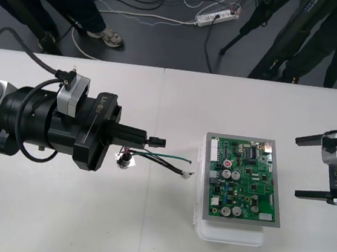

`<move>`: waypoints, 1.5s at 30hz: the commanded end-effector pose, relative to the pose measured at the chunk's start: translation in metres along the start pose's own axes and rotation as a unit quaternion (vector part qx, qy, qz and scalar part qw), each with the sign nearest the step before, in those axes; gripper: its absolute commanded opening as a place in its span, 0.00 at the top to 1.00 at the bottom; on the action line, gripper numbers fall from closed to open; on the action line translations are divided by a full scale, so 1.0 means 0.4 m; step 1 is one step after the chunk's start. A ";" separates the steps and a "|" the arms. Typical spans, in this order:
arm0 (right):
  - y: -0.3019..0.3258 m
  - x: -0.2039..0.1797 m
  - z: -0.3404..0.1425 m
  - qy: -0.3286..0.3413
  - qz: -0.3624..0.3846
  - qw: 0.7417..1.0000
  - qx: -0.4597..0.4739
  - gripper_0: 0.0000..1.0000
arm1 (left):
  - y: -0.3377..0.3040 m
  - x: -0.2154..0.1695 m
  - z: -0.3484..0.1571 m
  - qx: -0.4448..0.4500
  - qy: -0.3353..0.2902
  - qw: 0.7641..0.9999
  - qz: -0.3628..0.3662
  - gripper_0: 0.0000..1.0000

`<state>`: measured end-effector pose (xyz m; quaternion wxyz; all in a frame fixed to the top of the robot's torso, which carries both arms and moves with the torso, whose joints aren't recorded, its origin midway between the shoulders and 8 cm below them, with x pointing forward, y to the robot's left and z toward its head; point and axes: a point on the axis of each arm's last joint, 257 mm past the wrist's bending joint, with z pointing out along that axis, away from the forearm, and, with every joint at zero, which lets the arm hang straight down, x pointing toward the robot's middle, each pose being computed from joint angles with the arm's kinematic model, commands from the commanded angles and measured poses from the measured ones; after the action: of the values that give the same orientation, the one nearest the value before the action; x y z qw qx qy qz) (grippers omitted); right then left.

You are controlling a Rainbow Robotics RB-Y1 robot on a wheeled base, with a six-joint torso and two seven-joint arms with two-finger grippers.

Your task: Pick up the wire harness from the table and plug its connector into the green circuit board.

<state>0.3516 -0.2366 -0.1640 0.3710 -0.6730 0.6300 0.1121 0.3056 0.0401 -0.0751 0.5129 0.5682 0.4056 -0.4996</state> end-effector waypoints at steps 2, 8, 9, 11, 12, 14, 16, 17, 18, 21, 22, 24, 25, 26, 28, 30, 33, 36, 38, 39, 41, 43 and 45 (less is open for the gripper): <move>-0.017 0.057 -0.020 0.102 -0.035 0.994 0.010 0.00 | -0.046 0.038 -0.026 0.028 -0.006 0.999 0.018 1.00; -0.028 0.107 -0.013 0.165 -0.034 0.985 0.026 0.00 | -0.043 0.090 -0.045 0.018 0.002 0.999 0.031 1.00; -0.025 0.118 -0.007 0.174 -0.024 0.984 0.027 0.00 | -0.045 0.099 -0.047 0.019 0.004 0.999 0.034 1.00; -0.017 0.127 0.003 0.183 -0.017 0.983 0.024 0.00 | -0.047 0.109 -0.046 0.019 0.005 0.999 0.036 1.00; -0.012 0.134 0.010 0.190 -0.012 0.981 0.023 0.00 | -0.045 0.116 -0.048 0.017 0.005 0.999 0.038 1.00; -0.007 0.145 0.017 0.202 -0.006 0.979 0.023 0.00 | -0.047 0.128 -0.048 0.017 0.004 0.999 0.041 1.00; -0.001 0.152 0.027 0.211 0.000 0.977 0.023 0.00 | -0.045 0.141 -0.049 0.014 0.001 0.999 0.044 1.00; 0.004 0.154 0.033 0.216 0.001 0.976 0.022 0.00 | -0.047 0.147 -0.048 0.015 -0.001 0.999 0.048 1.00; 0.008 0.157 0.037 0.221 0.003 0.975 0.022 0.00 | -0.047 0.153 -0.046 0.014 -0.003 0.999 0.050 1.00; 0.012 0.159 0.045 0.234 -0.009 0.972 0.023 0.00 | -0.048 0.171 -0.042 0.012 -0.007 0.998 0.053 1.00; 0.010 0.160 0.046 0.238 -0.012 0.971 0.026 0.00 | -0.051 0.176 -0.040 0.013 -0.008 0.998 0.054 1.00; 0.014 0.166 0.051 0.247 -0.015 0.969 0.026 0.00 | -0.054 0.187 -0.036 0.014 -0.008 0.999 0.051 1.00; 0.015 0.172 0.054 0.252 -0.016 0.967 0.025 0.00 | -0.057 0.192 -0.033 0.015 -0.009 0.999 0.050 1.00; 0.016 0.175 0.058 0.257 -0.018 0.966 0.025 0.00 | -0.061 0.196 -0.030 0.018 -0.009 0.999 0.050 1.00; 0.017 0.182 0.065 0.265 -0.021 0.964 0.024 0.00 | -0.066 0.205 -0.028 0.019 -0.008 0.999 0.047 1.00; 0.020 0.187 0.073 0.272 -0.025 0.962 0.023 0.00 | -0.070 0.219 -0.027 0.020 -0.007 0.999 0.042 1.00; 0.024 0.192 0.079 0.278 -0.026 0.960 0.022 0.00 | -0.066 0.250 -0.025 0.012 -0.009 0.998 0.053 1.00; 0.027 0.199 0.085 0.285 -0.027 0.958 0.022 0.00 | -0.067 0.272 -0.017 0.014 -0.012 0.998 0.055 1.00; 0.028 0.201 0.092 0.290 -0.028 0.956 0.022 0.00 | -0.069 0.286 -0.012 0.013 -0.015 0.998 0.055 1.00; 0.027 0.199 0.095 0.290 -0.029 0.956 0.022 0.00 | -0.069 0.295 -0.005 0.011 -0.018 0.998 0.056 1.00; 0.025 0.197 0.098 0.290 -0.030 0.956 0.023 0.00 | -0.069 0.309 0.001 0.010 -0.019 0.998 0.058 1.00; 0.018 0.195 0.099 0.292 -0.032 0.956 0.027 0.00 | -0.066 0.326 0.006 0.007 -0.020 0.998 0.059 1.00; 0.012 0.196 0.102 0.296 -0.037 0.954 0.031 0.00 | -0.059 0.345 0.014 0.003 -0.021 0.998 0.064 1.00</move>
<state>0.3651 -0.2751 -0.2567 0.1850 -0.6842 0.6979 -0.1029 0.3205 0.0491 -0.2163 0.5594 0.5750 0.3906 -0.4516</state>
